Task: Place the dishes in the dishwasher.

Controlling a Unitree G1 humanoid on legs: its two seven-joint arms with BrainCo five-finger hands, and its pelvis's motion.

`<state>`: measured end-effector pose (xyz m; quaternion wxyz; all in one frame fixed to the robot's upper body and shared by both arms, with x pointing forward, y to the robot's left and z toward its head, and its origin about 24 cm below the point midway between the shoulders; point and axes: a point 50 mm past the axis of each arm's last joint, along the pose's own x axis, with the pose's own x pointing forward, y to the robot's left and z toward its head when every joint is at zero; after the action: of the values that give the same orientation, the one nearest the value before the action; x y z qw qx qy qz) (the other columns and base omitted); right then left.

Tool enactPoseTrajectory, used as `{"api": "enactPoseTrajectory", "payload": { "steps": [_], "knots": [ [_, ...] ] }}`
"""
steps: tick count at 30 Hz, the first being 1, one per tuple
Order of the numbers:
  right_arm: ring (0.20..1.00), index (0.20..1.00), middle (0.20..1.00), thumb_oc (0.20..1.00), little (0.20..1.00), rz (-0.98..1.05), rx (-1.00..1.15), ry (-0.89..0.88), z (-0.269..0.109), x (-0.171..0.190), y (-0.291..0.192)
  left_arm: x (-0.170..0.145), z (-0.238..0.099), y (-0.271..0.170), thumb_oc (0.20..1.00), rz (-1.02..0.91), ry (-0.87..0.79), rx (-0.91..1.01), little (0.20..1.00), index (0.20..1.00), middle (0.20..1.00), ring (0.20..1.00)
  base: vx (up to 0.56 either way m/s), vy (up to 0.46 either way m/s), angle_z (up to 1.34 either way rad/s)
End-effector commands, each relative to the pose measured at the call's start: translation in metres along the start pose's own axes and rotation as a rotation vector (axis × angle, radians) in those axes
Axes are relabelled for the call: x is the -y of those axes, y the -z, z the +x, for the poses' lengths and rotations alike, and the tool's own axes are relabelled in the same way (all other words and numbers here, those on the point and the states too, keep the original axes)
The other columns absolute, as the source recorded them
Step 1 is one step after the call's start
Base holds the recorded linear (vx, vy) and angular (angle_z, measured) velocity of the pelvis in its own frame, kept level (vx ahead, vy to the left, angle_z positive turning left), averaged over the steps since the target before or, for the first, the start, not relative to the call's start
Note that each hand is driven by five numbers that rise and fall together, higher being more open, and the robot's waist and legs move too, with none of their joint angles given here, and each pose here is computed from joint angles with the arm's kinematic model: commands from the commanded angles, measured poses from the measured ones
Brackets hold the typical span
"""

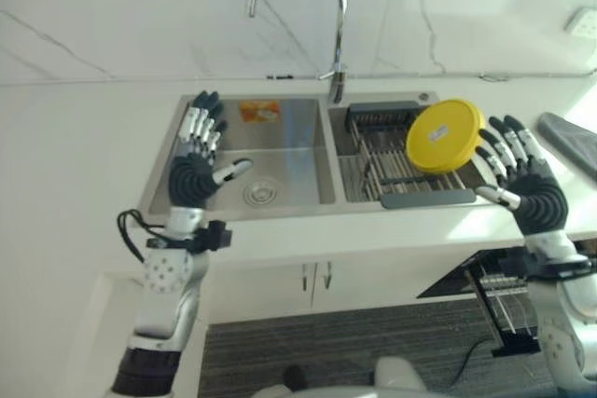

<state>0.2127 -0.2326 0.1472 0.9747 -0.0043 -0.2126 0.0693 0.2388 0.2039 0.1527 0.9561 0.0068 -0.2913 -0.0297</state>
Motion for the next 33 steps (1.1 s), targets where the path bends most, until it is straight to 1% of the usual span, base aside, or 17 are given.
{"api": "enactPoseTrajectory", "payload": {
  "steps": [1, 4, 8, 13, 19, 23, 25, 29, 33],
  "knots": [
    [1.000, 1.000, 1.000, 1.000, 1.000, 0.015, 0.060, -0.021, 0.011, 0.004, -0.012, 0.004, 0.008, -0.025, 1.000, 0.040, 0.034, 0.130, 1.000, 1.000, 1.000, 1.000, 0.17, -0.406, -0.24],
    [1.000, 1.000, 1.000, 1.000, 1.000, 0.040, 0.057, -0.023, 0.014, 0.002, -0.012, 0.011, 0.007, -0.024, 1.000, 0.049, 0.067, 0.129, 1.000, 1.000, 1.000, 1.000, 0.15, -0.467, 0.13],
    [1.000, 1.000, 1.000, 1.000, 1.000, 0.027, 0.065, -0.003, 0.018, 0.004, -0.015, 0.012, 0.011, -0.023, 1.000, 0.029, 0.066, 0.118, 1.000, 1.000, 1.000, 1.000, 0.06, -0.319, 0.40],
    [1.000, 1.000, 1.000, 1.000, 1.000, 0.034, 0.088, -0.029, 0.024, -0.002, -0.020, 0.009, 0.011, -0.023, 1.000, 0.032, 0.043, 0.112, 1.000, 1.000, 1.000, 1.000, 0.04, -0.361, 0.05],
    [1.000, 1.000, 1.000, 1.000, 1.000, 0.046, 0.092, -0.021, 0.020, 0.004, -0.023, 0.005, 0.003, -0.022, 1.000, 0.002, 0.051, 0.105, 1.000, 1.000, 1.000, 1.000, 0.01, -0.245, 0.09],
    [1.000, 1.000, 1.000, 1.000, 1.000, 0.027, 0.137, 0.038, 0.025, 0.003, -0.025, 0.012, 0.004, -0.022, 1.000, 0.007, 0.067, 0.137, 1.000, 1.000, 1.000, 1.000, -0.03, 0.128, 0.34],
    [1.000, 1.000, 1.000, 1.000, 1.000, 0.048, 0.124, 0.089, 0.023, 0.009, -0.024, 0.009, 0.005, -0.020, 1.000, 0.015, 0.045, 0.138, 1.000, 1.000, 1.000, 1.000, 0.01, 0.273, -0.02],
    [1.000, 1.000, 1.000, 1.000, 1.000, 0.055, 0.095, 0.132, 0.022, 0.009, -0.020, 0.007, 0.005, -0.020, 1.000, 0.028, 0.038, 0.138, 1.000, 1.000, 1.000, 1.000, 0.04, 0.131, -0.02],
    [1.000, 1.000, 1.000, 1.000, 1.000, 0.076, 0.053, 0.228, 0.024, 0.013, -0.010, 0.006, 0.008, -0.018, 1.000, 0.040, 0.032, 0.136, 1.000, 1.000, 1.000, 1.000, 0.01, 0.087, 0.04]
  ]
}}
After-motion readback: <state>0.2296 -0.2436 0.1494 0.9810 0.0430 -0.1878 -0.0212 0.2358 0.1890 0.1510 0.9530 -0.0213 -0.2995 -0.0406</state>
